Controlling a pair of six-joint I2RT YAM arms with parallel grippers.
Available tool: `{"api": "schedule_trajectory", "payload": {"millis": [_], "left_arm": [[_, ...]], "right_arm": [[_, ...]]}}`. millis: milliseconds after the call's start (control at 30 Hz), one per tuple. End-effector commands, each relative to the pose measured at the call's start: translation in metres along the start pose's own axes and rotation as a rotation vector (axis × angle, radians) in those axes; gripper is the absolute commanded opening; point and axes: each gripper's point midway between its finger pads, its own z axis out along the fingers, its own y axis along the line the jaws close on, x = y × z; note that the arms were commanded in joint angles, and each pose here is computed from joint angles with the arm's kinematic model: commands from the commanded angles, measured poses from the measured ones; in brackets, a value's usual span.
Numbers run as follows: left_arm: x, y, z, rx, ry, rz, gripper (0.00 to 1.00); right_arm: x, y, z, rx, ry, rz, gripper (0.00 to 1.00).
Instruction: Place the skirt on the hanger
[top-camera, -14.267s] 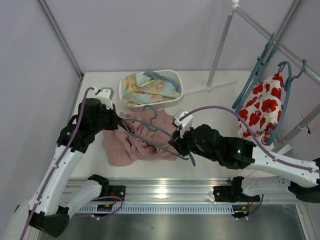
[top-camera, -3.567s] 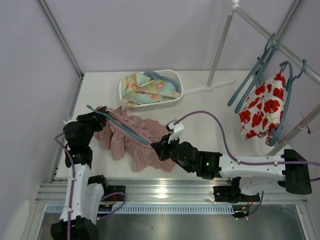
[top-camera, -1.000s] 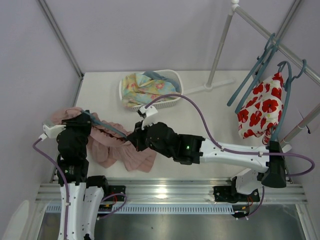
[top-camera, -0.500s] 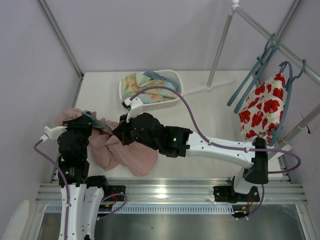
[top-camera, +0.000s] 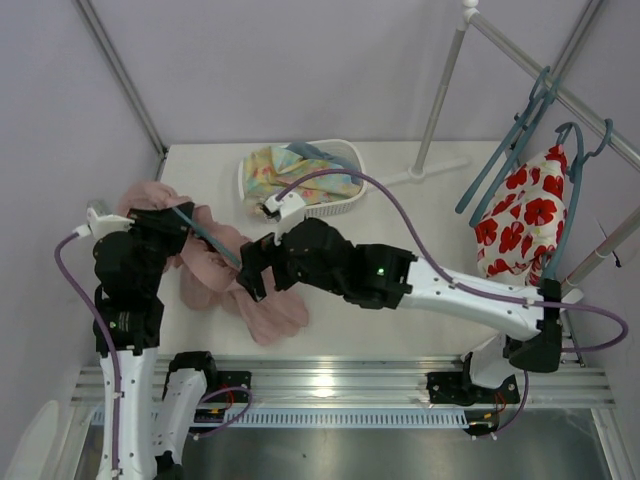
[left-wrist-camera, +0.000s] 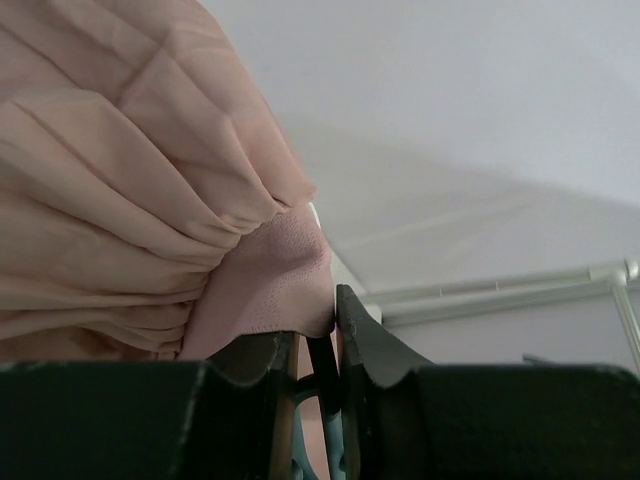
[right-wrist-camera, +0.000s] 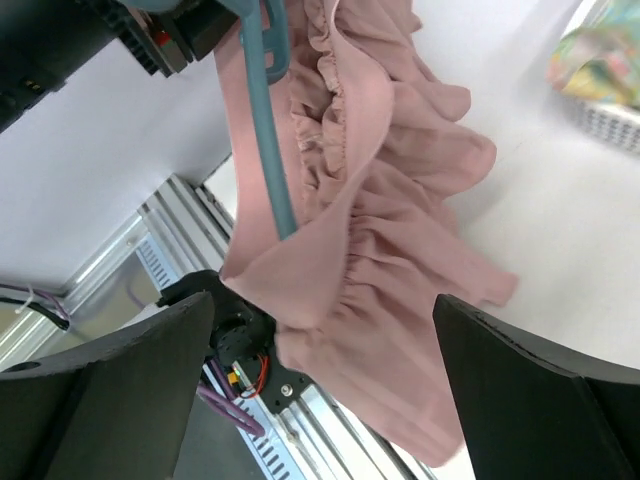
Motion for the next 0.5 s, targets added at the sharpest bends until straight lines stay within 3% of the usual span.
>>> {"api": "schedule_trajectory", "payload": {"millis": [0,133,267,467], "left_arm": [[0.006,-0.053,-0.022,0.173,0.121,0.137,0.0],[0.003,-0.07,-0.036,0.21,0.146,0.176,0.0],[0.019,-0.069,-0.039,0.194,0.267,0.219,0.0],[0.024,-0.06,-0.048,0.19,0.274,0.219,0.0]], "right_arm": [[-0.062,-0.002,-0.069,-0.013,-0.137,-0.024,0.99],[-0.075,-0.019,-0.097,-0.001,-0.215,-0.052,0.98],[-0.092,-0.032,-0.11,-0.006,-0.266,-0.037,0.95],[-0.104,-0.018,-0.08,-0.1,-0.304,-0.081,0.87]]}}
